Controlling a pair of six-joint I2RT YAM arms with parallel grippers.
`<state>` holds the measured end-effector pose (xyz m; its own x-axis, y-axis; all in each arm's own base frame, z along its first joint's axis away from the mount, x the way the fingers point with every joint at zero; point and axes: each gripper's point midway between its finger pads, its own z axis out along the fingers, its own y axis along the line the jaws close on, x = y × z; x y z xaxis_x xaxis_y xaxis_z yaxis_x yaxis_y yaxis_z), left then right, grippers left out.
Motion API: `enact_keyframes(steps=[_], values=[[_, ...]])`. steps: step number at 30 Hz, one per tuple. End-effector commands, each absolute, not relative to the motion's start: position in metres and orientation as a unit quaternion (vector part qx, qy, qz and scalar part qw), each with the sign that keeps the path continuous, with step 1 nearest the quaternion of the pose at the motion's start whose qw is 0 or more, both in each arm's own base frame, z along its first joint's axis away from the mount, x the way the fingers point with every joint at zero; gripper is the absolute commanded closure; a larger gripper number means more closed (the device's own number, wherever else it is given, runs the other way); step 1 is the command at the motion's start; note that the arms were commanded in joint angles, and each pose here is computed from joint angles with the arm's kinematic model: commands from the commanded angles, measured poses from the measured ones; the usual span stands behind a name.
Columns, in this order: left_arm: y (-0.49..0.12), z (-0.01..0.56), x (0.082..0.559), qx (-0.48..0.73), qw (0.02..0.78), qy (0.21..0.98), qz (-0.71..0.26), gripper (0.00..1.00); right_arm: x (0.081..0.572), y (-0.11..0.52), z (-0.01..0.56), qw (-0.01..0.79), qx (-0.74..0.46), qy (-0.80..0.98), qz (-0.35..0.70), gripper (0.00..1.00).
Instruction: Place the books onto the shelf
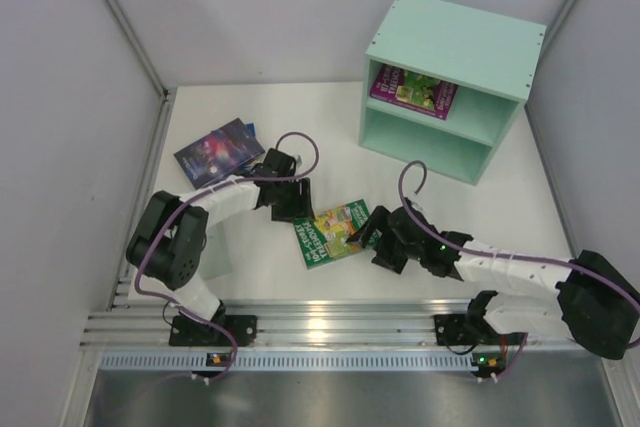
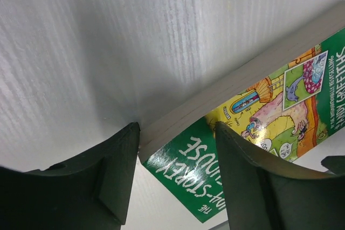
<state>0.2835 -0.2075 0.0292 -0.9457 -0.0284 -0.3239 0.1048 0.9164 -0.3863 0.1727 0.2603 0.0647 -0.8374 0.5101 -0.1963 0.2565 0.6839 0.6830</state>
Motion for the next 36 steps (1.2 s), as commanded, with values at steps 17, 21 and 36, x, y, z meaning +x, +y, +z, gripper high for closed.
enact_keyframes(steps=[17,21,36], values=[[-0.249,0.054,0.236,-0.001,0.157,0.956,-0.246,0.43,0.263,0.252,0.082,0.305,0.148,0.89,0.304,0.05],[-0.244,0.052,0.252,0.017,0.162,0.963,-0.216,0.39,0.241,0.241,0.068,0.277,0.169,0.899,0.294,0.06],[-0.239,0.015,0.254,0.05,0.118,0.962,-0.241,0.55,0.219,0.248,0.045,0.267,0.182,0.914,0.245,0.08]])
